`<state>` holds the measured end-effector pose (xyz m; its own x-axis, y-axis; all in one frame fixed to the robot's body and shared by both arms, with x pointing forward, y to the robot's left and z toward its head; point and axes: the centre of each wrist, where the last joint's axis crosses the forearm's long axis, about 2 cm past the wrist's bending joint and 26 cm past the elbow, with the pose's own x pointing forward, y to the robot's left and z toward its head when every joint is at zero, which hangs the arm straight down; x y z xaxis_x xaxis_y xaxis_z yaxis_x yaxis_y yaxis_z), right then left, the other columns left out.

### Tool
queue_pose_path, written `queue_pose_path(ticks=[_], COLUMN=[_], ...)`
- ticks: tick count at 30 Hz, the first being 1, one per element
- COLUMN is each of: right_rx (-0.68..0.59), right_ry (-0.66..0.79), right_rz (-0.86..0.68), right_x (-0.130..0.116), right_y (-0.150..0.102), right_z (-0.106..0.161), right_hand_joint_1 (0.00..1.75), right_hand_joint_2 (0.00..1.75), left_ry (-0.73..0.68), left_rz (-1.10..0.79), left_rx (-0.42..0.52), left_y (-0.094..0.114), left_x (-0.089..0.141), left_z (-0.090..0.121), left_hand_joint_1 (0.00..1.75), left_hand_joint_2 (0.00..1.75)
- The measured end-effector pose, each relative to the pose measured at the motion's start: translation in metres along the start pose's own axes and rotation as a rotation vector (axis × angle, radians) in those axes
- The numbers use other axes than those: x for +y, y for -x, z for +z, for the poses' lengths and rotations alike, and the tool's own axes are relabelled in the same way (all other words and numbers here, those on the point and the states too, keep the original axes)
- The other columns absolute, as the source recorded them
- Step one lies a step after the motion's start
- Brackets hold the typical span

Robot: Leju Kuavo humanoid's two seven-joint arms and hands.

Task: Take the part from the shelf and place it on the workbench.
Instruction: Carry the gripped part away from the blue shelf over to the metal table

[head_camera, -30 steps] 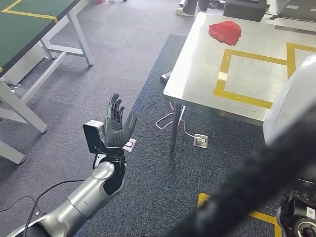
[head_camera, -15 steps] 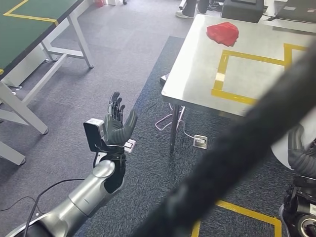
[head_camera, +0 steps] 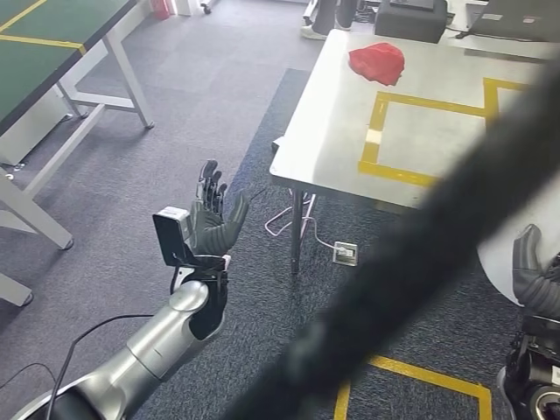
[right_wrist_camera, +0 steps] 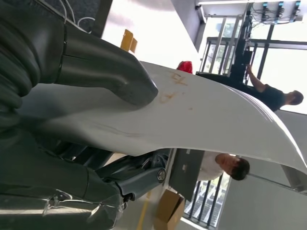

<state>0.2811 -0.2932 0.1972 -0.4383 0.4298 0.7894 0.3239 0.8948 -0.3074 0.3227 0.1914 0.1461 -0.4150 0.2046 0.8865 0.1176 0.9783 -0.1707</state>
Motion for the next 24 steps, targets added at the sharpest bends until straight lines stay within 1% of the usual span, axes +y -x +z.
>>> queue_pose_path(ticks=[12,24], right_rx=[0.002,0.002], right_ry=[-0.011,-0.011], right_rz=[-0.008,-0.001], right_x=[0.0012,-0.0010], right_y=[0.0007,0.0026], right_z=[-0.0006,-0.0002], right_hand_joint_1=[1.75,1.75], right_hand_joint_2=[1.75,1.75], left_ry=[-0.002,0.000], left_rz=[-0.002,0.008], left_rx=[0.003,-0.014], left_y=[0.0021,0.0004], left_x=[0.0009,-0.0026], left_z=[0.0018,-0.0025], left_hand_joint_1=[0.00,0.00], left_hand_joint_2=[1.75,1.75])
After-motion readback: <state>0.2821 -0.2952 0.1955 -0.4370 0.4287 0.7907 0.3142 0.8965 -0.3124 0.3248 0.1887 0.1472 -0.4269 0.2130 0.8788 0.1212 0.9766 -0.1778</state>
